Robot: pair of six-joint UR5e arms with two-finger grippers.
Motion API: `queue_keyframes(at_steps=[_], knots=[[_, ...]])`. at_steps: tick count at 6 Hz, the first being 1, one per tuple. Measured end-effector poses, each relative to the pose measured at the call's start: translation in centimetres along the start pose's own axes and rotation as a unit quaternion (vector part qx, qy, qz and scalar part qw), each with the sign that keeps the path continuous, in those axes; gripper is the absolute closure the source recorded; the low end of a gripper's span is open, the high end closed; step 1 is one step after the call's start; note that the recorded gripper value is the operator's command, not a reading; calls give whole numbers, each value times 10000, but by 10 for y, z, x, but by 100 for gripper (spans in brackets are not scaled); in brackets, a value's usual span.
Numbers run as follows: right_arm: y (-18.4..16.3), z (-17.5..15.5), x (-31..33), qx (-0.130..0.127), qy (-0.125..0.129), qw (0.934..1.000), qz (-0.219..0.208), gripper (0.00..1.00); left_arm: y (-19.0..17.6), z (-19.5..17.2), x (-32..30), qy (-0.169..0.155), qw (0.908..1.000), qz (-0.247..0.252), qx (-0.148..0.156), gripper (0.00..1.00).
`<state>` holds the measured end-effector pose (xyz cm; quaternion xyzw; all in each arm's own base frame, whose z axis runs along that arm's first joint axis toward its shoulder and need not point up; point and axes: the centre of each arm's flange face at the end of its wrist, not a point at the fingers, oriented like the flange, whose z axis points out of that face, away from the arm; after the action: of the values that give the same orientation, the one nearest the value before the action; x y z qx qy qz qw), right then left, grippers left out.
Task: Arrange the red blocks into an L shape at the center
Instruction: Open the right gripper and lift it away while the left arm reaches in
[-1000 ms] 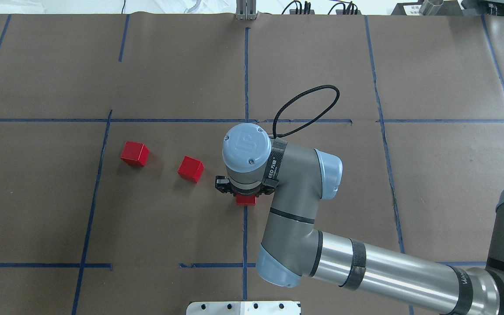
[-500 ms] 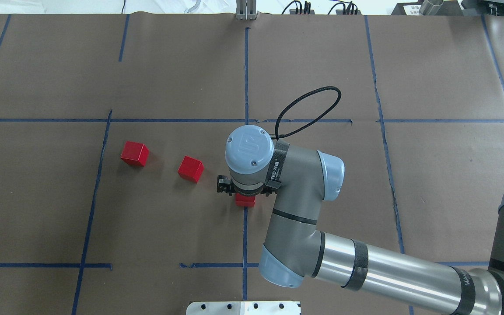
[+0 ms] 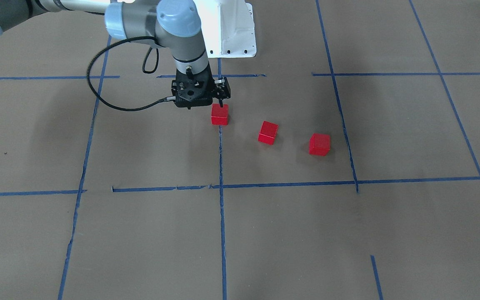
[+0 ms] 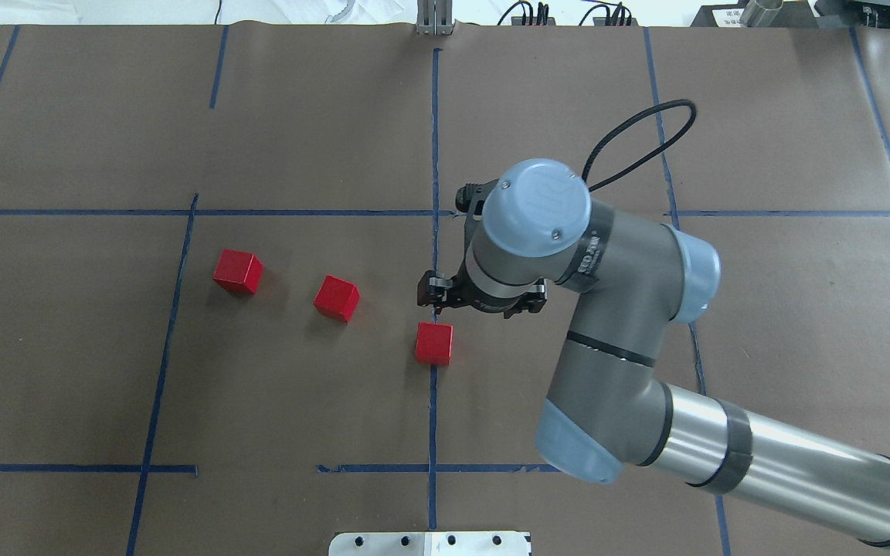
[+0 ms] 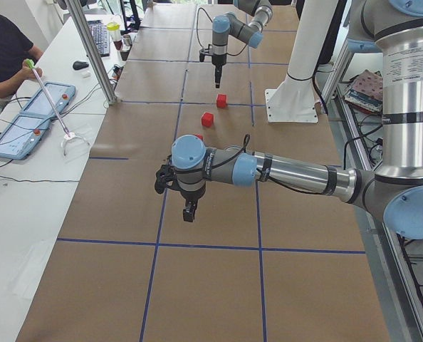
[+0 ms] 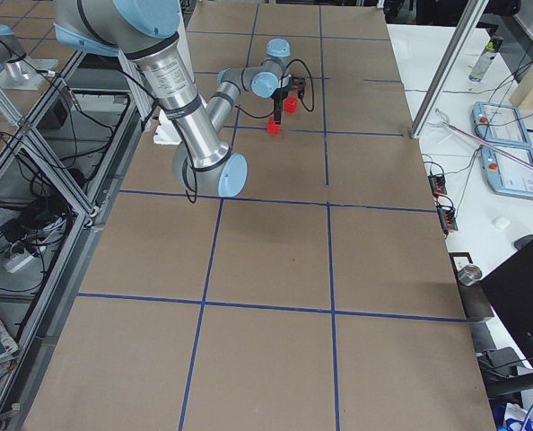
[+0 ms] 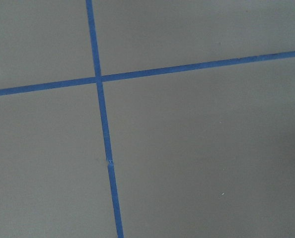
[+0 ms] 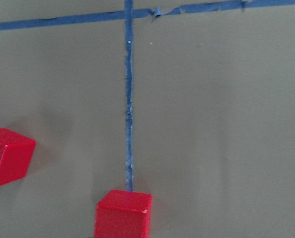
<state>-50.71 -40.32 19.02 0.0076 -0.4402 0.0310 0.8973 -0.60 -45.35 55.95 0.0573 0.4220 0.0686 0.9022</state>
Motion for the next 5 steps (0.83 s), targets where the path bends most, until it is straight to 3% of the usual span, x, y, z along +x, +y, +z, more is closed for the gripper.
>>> queue_keyframes(at_steps=[1,3,5], knots=[[-9,-19,38,28,-42,9999,99,1,-10,23,37,168,9996,218,40,0],[-26,-40,107,193,77,9997,145,1,-50,83,183,723,9921,1025,-92,0],[-30,-44,143,230,208,9995,79,1,-75,122,340,972,9894,1068,-133,0]])
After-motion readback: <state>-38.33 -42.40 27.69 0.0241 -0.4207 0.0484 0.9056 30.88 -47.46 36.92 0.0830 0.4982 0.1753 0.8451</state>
